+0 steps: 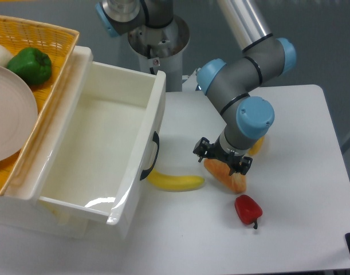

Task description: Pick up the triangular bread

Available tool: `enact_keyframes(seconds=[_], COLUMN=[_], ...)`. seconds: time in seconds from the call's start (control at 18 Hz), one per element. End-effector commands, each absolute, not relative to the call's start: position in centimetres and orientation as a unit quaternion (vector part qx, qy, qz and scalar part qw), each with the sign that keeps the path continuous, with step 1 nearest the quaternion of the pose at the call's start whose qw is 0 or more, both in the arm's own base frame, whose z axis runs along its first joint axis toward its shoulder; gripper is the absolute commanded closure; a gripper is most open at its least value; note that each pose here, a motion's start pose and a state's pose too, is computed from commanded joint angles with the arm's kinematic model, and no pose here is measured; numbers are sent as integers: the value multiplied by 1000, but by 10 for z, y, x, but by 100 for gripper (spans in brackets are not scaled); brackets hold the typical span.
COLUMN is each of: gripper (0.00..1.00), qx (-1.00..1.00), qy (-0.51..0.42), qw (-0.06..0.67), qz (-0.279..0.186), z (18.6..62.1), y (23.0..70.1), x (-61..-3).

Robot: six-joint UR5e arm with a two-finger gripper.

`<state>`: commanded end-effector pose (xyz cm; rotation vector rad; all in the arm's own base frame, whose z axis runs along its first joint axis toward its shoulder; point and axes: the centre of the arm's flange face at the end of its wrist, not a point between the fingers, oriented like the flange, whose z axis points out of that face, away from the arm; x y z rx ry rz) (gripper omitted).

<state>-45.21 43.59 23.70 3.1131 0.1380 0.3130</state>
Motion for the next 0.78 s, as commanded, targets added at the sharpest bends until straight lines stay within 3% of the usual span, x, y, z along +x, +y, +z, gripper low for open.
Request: enact_keyframes(seconds=[0.78], gripper=[0], qx=[995], qy=[59], qw=[12], qz=[85], z=[220], y=[423], x=[-479])
